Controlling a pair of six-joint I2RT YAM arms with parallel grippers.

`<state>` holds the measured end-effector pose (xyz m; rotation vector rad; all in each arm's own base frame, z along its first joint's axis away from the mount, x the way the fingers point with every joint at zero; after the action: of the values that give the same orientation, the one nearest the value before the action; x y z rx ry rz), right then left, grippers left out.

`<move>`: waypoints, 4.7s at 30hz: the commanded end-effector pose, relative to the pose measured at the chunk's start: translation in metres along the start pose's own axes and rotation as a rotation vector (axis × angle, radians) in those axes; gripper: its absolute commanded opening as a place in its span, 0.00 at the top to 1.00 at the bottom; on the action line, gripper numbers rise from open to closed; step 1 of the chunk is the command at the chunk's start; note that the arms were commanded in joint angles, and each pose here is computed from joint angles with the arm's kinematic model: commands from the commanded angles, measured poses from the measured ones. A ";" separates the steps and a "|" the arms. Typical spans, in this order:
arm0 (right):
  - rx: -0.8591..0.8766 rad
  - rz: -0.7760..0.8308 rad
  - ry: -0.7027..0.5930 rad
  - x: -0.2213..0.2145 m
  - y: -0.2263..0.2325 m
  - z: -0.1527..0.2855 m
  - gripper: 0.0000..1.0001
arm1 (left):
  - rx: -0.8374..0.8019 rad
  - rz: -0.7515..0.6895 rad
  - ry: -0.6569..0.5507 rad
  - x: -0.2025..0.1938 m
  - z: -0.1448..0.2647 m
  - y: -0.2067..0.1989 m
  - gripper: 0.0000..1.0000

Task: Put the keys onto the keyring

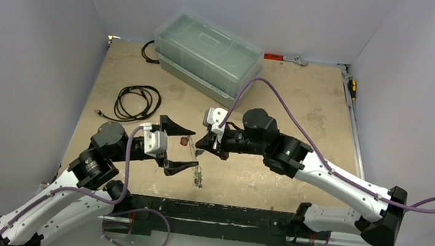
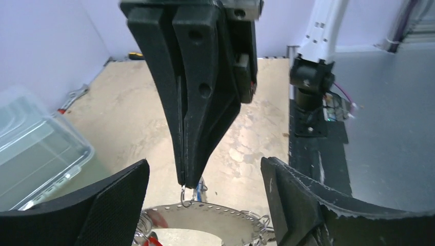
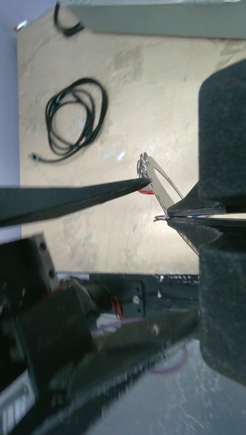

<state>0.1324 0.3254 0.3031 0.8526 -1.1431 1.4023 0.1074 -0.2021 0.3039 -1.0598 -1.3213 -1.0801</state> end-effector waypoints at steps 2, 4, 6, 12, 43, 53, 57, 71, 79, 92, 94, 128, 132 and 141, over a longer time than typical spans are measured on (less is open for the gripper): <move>-0.328 -0.071 -0.118 0.031 -0.042 0.020 1.00 | 0.241 -0.015 -0.099 0.039 0.006 0.030 0.18; -0.426 -0.115 -0.111 0.029 -0.053 0.025 1.00 | 0.339 0.034 -0.102 0.044 0.009 0.042 0.18; -0.518 -0.185 -0.116 0.027 -0.062 0.030 1.00 | 0.399 0.092 -0.108 0.044 0.008 0.050 0.18; -0.757 -0.416 -0.166 0.020 -0.087 0.049 1.00 | 0.561 0.278 -0.161 0.036 0.002 0.074 0.16; -0.816 -0.537 -0.319 0.045 -0.098 0.069 1.00 | 0.487 0.315 -0.293 -0.006 -0.090 0.106 0.22; -0.801 -0.547 -0.333 0.044 -0.094 0.072 1.00 | 0.511 0.298 -0.363 -0.004 -0.091 0.112 0.44; -0.790 -0.551 -0.335 0.045 -0.092 0.072 1.00 | 0.503 0.291 -0.392 -0.003 -0.091 0.112 0.44; -0.781 -0.563 -0.326 0.037 -0.090 0.069 1.00 | 0.509 0.291 -0.397 -0.005 -0.096 0.115 0.67; -0.813 -0.542 -0.360 0.043 -0.096 0.071 1.00 | 0.450 0.316 -0.378 -0.008 -0.100 0.106 0.13; -0.788 -0.551 -0.357 0.041 -0.094 0.066 1.00 | 0.427 0.295 -0.420 0.004 -0.100 0.104 0.61; -0.786 -0.552 -0.359 0.042 -0.093 0.067 1.00 | 0.424 0.288 -0.421 0.005 -0.100 0.104 0.70; -0.760 -0.561 -0.091 0.034 -0.108 0.075 1.00 | 0.282 -0.103 -0.146 -0.030 -0.102 0.070 1.00; -0.748 -0.545 -0.040 0.029 -0.110 0.073 1.00 | 0.312 -0.145 -0.084 -0.041 -0.104 0.068 1.00; -0.677 -0.516 -0.005 0.032 -0.108 0.071 1.00 | 0.381 -0.126 -0.072 -0.044 -0.101 0.070 1.00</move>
<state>0.2176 0.2623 0.3202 0.5149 -1.0059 0.5472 0.2069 -0.2807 0.2526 -0.6959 -1.5766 -0.8156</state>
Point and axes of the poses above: each gripper's point midway between its finger pads, its own z axis back along the fingers, its own y axis along the line the jaws close on, x = y × z, the point moved 4 cm from there along z, back along the fingers, and after that the axes turned 7 degrees about z, right-handed, at the moved point
